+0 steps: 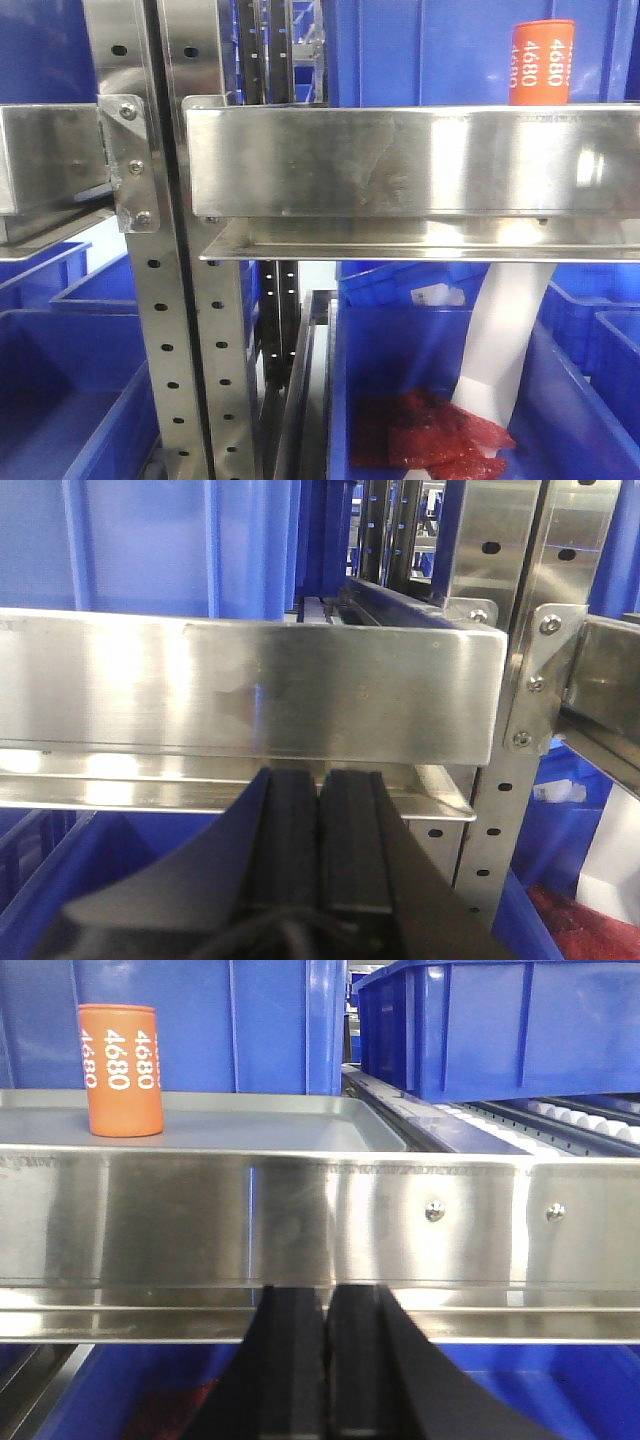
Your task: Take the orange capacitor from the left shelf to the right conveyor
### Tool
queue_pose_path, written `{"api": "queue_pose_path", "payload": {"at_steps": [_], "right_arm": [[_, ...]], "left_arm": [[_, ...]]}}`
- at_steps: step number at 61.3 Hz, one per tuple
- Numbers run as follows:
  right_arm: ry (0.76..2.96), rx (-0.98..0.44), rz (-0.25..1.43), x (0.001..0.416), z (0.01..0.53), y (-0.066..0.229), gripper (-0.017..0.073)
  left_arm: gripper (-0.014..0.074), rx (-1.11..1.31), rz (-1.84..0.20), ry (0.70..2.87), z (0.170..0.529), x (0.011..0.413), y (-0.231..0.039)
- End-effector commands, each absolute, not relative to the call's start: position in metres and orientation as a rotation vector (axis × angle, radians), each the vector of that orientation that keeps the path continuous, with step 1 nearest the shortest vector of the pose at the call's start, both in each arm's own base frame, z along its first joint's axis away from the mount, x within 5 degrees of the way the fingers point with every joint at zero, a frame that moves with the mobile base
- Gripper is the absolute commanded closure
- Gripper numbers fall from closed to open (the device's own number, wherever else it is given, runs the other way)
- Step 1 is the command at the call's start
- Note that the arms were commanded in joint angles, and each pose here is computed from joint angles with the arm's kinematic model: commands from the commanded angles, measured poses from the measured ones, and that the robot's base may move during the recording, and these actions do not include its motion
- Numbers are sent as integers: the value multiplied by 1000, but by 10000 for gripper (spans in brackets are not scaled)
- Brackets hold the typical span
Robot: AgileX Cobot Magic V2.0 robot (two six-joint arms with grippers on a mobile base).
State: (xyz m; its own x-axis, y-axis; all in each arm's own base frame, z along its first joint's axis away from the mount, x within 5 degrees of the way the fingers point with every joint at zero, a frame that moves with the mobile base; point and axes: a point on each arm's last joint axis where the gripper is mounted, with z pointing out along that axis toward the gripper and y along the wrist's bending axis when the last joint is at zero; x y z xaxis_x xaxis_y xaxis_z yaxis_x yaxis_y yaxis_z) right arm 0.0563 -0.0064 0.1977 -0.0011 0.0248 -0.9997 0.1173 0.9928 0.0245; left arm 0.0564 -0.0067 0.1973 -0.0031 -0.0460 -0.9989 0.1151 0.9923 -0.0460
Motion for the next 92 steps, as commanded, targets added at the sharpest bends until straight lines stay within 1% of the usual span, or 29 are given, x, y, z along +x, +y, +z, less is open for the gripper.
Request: {"api": "queue_pose_path", "payload": {"at_steps": [1,52,60,68,73,83,86,88,92], "right_arm": [[1466,108,-83,55,208,-7,505],[1462,108,-83,55,208,-7,505],[1430,109,-84,54,211,-7,505],[1344,131,-58,52,225,-7,505],[1315,127,-54,47,244,-6,505],[1361,120,-46,40,287,-4,501],[1396,119,-43,40,300,-4,482],[1419,120,-41,42,307,-4,447],[1464,122,-39,50,316,-5,341]], "left_arm": [[720,41,-127,1464,207,55,-6],[720,41,-127,1464,207,55,-6],[720,41,-127,1464,207,55,-6],[720,41,-127,1464,207,55,-6],[720,41,-127,1464,207,55,-6],[720,41,-127,1464,207,55,-6],[720,41,-127,1464,207,55,-6],[720,41,-127,1464,207,55,-6],[720,41,-127,1464,207,55,-6]]}}
